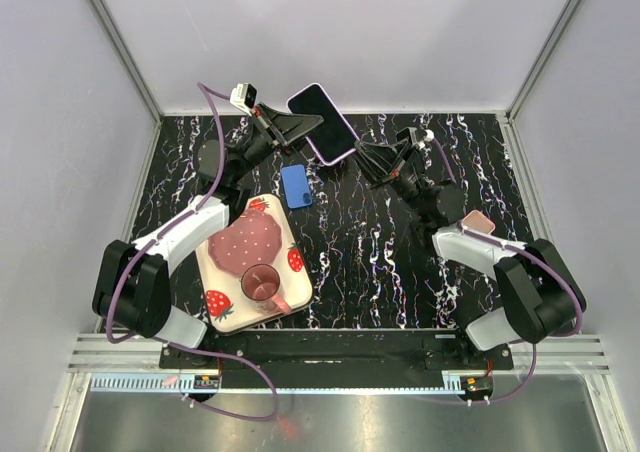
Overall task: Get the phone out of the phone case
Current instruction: Remove the phone case from the phone.
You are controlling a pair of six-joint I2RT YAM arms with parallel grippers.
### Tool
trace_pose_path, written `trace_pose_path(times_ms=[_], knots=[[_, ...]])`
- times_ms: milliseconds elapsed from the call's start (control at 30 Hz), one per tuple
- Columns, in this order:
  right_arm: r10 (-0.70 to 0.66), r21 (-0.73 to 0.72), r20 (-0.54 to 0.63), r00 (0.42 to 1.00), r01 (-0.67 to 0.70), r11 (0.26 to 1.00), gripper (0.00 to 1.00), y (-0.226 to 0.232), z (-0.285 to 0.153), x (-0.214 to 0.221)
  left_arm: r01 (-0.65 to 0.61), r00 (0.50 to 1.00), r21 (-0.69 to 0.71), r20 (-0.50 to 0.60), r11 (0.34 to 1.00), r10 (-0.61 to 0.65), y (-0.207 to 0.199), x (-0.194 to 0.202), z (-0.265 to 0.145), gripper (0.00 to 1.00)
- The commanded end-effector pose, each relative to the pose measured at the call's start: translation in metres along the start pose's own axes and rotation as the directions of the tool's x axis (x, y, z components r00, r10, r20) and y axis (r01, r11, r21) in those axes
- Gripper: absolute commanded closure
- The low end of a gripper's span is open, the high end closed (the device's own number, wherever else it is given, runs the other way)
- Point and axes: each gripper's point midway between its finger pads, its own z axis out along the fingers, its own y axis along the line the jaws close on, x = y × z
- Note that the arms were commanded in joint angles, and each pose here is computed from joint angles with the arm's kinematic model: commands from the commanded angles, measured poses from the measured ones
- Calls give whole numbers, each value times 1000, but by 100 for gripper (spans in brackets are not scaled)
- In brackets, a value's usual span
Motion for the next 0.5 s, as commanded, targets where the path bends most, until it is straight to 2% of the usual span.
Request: trace_pose_path(times_ms=[0,233,467], knots=[[101,-245,167,981,-58,968,100,55,10,-43,-92,958,392,-215,916,188,-133,73,-19,100],[133,-285,169,977,-81,955,100,64,19,-48,-86,955,406,-225,910,191,-137,79,-19,100],[160,-263,218,963,-100,960,100,50,10,-58,-98,955,383,-223,919,195,-133,79,-21,100]])
